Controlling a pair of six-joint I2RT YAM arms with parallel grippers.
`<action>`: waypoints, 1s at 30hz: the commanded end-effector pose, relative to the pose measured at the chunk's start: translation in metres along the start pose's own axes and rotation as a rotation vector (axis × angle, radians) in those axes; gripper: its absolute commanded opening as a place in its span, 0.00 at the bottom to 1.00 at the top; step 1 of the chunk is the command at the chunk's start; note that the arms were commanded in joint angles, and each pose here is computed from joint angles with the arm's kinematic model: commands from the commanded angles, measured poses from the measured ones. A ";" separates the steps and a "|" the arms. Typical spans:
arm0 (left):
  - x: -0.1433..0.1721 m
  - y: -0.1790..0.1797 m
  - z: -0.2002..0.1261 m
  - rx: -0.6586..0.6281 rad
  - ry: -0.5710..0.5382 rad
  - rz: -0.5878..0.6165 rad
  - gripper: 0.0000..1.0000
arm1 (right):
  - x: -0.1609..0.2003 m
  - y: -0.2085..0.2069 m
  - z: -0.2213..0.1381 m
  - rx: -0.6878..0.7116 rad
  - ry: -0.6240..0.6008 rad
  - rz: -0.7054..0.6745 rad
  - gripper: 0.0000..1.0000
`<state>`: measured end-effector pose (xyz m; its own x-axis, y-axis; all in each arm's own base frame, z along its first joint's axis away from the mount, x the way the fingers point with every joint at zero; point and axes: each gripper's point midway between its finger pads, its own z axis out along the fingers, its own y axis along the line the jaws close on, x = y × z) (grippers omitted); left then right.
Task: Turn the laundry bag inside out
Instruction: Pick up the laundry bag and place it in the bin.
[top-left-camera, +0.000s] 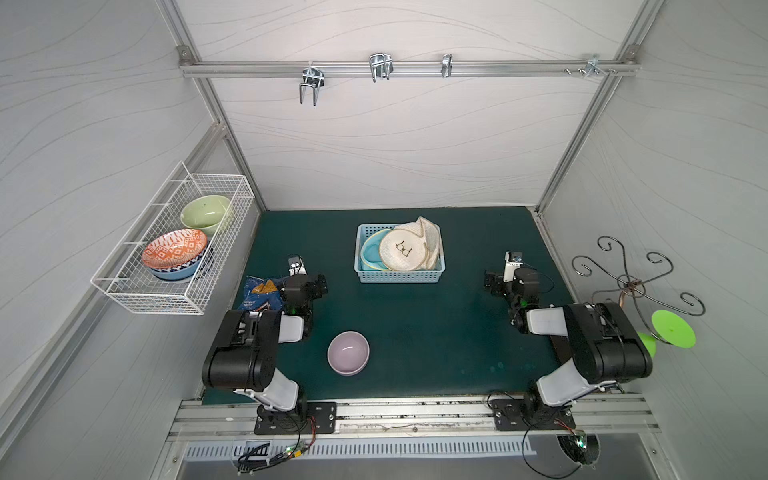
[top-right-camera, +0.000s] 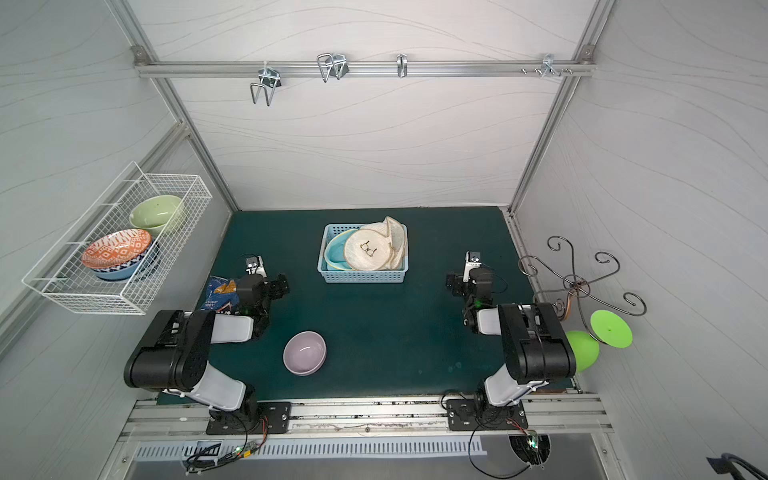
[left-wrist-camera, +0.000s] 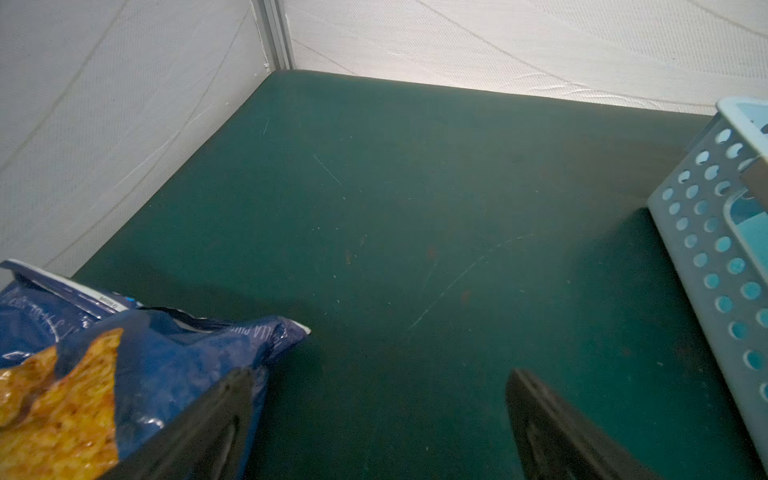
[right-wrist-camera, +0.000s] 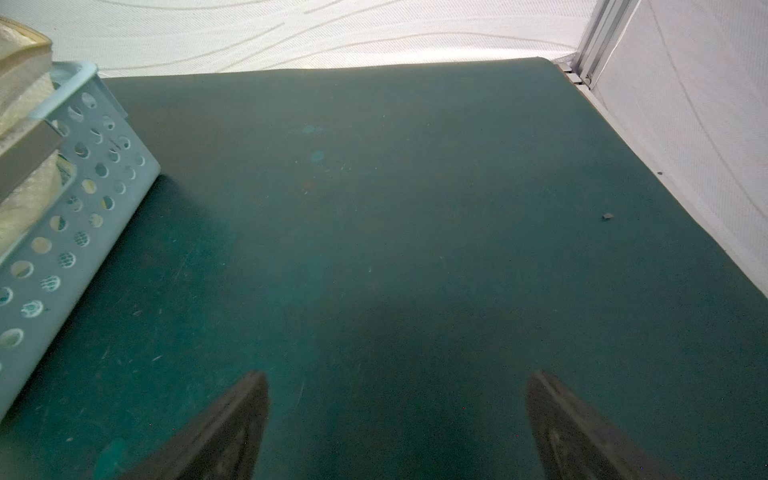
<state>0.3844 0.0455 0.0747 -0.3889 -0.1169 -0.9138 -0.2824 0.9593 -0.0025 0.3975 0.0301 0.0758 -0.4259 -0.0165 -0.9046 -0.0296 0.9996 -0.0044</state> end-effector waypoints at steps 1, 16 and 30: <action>-0.020 -0.003 0.001 0.004 -0.064 -0.019 0.99 | -0.008 0.000 0.000 0.000 -0.026 0.000 0.99; -0.020 -0.003 0.001 0.000 -0.065 -0.016 0.99 | -0.008 0.000 0.000 0.001 -0.027 0.001 0.99; -0.041 0.001 -0.003 -0.050 0.058 0.029 0.99 | -0.024 -0.011 -0.009 0.094 0.018 0.011 0.99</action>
<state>0.3835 0.0453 0.0743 -0.4475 -0.1105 -0.8874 -0.2836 0.9586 0.0237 0.3960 0.0272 0.0770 -0.4421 -0.0163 -0.8968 -0.0062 0.9999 -0.0150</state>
